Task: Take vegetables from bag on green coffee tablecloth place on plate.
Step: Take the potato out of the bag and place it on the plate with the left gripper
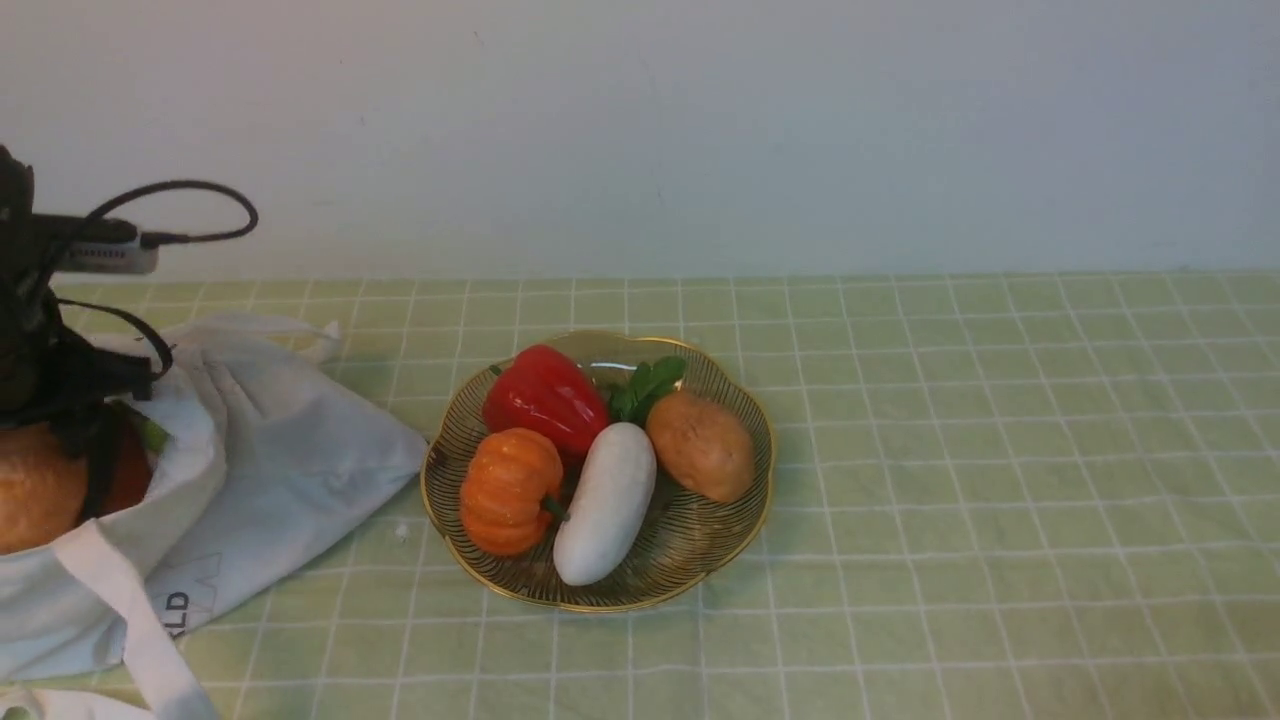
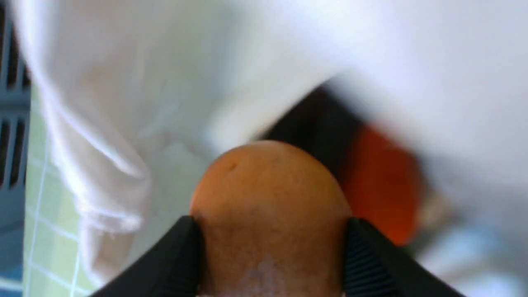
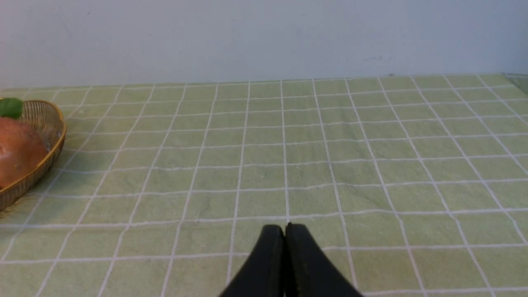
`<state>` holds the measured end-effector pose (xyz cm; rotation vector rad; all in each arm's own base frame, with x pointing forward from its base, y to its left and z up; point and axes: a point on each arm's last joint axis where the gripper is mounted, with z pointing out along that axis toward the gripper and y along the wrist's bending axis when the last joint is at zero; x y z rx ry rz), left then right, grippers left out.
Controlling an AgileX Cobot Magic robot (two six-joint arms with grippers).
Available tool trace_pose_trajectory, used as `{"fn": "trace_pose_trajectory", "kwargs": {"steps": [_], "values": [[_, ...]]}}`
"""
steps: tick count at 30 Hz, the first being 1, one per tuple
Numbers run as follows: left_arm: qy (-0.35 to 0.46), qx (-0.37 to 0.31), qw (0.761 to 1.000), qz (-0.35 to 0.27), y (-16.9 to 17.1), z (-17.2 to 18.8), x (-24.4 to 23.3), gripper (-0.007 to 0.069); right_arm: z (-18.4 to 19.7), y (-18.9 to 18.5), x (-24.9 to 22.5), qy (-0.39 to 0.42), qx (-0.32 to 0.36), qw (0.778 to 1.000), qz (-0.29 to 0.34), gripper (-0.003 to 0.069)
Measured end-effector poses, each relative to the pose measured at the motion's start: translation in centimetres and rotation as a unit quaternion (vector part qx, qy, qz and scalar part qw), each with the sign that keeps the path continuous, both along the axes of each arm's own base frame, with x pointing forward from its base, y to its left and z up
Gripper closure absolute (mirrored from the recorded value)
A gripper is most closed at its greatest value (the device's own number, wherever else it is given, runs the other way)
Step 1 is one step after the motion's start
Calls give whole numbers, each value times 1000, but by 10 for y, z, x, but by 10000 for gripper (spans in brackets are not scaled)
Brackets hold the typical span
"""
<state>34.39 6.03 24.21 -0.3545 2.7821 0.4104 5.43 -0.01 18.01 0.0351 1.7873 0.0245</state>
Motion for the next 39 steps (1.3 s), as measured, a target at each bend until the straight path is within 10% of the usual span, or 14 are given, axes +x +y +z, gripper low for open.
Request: {"fn": "trace_pose_trajectory", "kwargs": {"steps": [15, 25, 39], "values": [[-156, -36, 955, -248, -158, 73, -31, 230, 0, 0, 0, 0, 0, 1000, 0, 673], [-156, -130, 907, -369, -268, 28, -40, 230, 0, 0, 0, 0, 0, 1000, 0, 673], [-146, -152, 895, -392, -303, -29, -26, 230, 0, 0, 0, 0, 0, 1000, 0, 673]]}}
